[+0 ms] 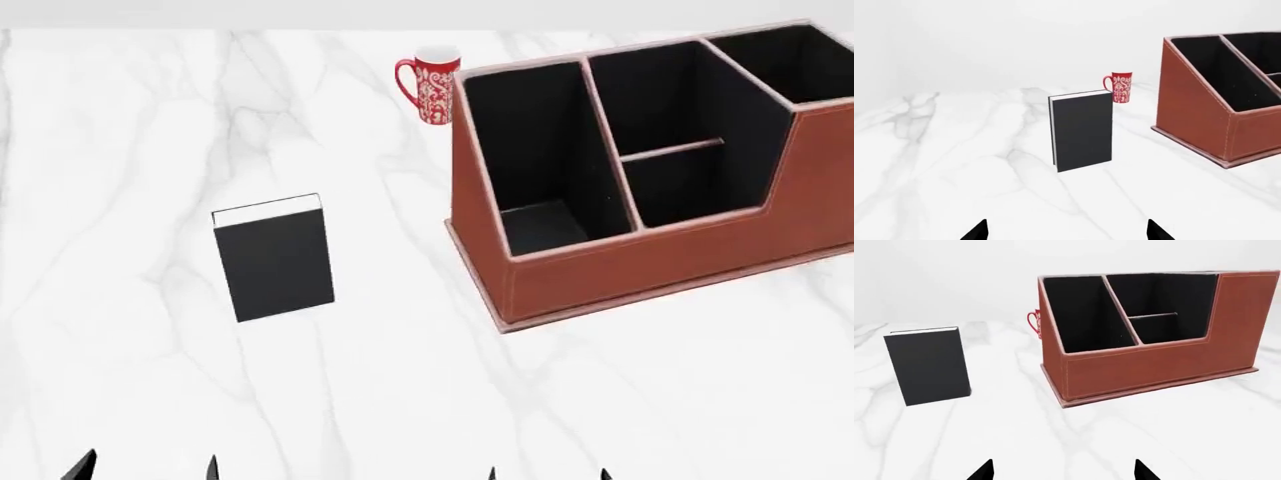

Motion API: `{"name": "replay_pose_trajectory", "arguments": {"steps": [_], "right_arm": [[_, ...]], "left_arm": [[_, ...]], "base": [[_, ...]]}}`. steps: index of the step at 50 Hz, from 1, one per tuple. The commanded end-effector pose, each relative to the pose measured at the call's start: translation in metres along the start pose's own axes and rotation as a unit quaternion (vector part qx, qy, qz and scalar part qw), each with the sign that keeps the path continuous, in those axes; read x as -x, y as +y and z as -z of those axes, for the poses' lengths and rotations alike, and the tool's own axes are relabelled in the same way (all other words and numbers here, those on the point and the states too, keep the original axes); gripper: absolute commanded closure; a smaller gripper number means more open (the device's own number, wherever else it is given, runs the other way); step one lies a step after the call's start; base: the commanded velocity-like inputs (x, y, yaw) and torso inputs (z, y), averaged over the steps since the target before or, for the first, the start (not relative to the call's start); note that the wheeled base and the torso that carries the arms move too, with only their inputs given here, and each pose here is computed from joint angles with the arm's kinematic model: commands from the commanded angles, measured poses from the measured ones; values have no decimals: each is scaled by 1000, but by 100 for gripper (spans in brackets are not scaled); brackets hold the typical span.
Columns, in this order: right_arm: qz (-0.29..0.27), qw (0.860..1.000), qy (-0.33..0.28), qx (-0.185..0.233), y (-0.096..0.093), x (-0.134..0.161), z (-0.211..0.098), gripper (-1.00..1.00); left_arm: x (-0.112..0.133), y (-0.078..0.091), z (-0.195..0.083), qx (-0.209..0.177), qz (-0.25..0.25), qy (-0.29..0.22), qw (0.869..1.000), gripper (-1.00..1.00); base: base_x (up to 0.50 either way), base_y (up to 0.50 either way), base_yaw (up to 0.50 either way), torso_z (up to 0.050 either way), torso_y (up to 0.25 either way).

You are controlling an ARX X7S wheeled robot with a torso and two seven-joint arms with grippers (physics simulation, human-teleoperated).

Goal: Pick up the book and place it in the right compartment of the caddy.

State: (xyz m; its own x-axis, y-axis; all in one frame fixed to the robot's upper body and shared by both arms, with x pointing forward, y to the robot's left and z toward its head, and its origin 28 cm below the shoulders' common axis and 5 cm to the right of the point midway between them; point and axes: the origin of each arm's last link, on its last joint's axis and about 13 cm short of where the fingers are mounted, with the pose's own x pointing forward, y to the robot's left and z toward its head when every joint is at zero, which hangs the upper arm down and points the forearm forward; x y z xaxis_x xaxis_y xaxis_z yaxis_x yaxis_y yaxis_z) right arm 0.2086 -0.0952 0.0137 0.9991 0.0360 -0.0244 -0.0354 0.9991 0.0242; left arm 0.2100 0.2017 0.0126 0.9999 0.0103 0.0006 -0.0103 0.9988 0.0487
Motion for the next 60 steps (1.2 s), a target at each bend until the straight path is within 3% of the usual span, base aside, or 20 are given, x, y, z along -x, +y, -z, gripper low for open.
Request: {"name": "replay_pose_trajectory", "arguments": {"steps": [1, 24, 29, 31, 32, 33, 34, 35, 36, 37, 38, 40, 41, 51, 60], "right_arm": [[1, 1000, -7, 5, 1, 1, 1, -100], [7, 1000, -11, 15, 2, 2, -4, -100], [15, 1000, -9, 14, 0, -2, -49, -100], [15, 1000, -4, 13, -3, -7, -68, -100], [9, 997, -70, 5, -5, -21, -120, -100], [0, 999, -41, 3, -5, -24, -130, -100], [21, 999, -26, -14, 4, -43, -152, -100], [-12, 999, -29, -18, 16, -59, -181, -100], [4, 999, -47, 20, 6, -63, -216, -100], [15, 998, -57, 17, 4, -65, -246, -100], [16, 998, -58, 18, 4, -66, -246, -100], [18, 998, -62, 18, 4, -66, -248, -100], [19, 998, -63, 19, 4, -66, -248, -100], [17, 998, -57, 16, 3, -68, -257, -100], [20, 998, -60, 17, 4, -68, -264, -100]], "left_arm": [[0, 1, 0, -5, -3, 0, 1000, -100], [2, 2, -7, -7, -21, -5, 1000, -100], [9, 22, -46, 6, -120, 4, 993, -100], [14, 33, -63, -5, -154, -1, 988, -100], [21, 65, -91, -9, -227, -19, 974, -100], [32, 75, -109, -13, -253, -19, 967, -100], [73, 79, -105, 20, -202, 51, 978, -100], [94, 105, -83, 46, -309, 89, 946, -100], [122, 123, -93, 55, -401, 51, 913, -100], [152, 138, -100, 66, -481, 58, 873, -100], [180, 154, -108, 47, -515, 78, 852, -100], [205, 185, -138, -13, -608, -1, 794, -100], [215, 193, -148, -31, -634, -26, 772, -100], [215, 192, -151, -41, -635, -29, 771, -100], [215, 192, -151, -43, -636, -29, 770, -100]], "base": [[0, 0, 0, 0, 0], [0, -71, 0, 0, 0], [0, 0, 0, 0, 0], [0, 0, 0, 0, 0], [0, 0, 0, 0, 0], [0, 0, 0, 0, 0], [0, 0, 0, 0, 0], [0, 0, 0, 0, 0], [0, 0, 0, 0, 0], [0, 0, 0, 0, 0], [0, 0, 0, 0, 0], [0, 0, 0, 0, 0], [0, 0, 0, 0, 0], [15, 0, 0, 0, 0], [500, 0, 0, 0, 0]]}}
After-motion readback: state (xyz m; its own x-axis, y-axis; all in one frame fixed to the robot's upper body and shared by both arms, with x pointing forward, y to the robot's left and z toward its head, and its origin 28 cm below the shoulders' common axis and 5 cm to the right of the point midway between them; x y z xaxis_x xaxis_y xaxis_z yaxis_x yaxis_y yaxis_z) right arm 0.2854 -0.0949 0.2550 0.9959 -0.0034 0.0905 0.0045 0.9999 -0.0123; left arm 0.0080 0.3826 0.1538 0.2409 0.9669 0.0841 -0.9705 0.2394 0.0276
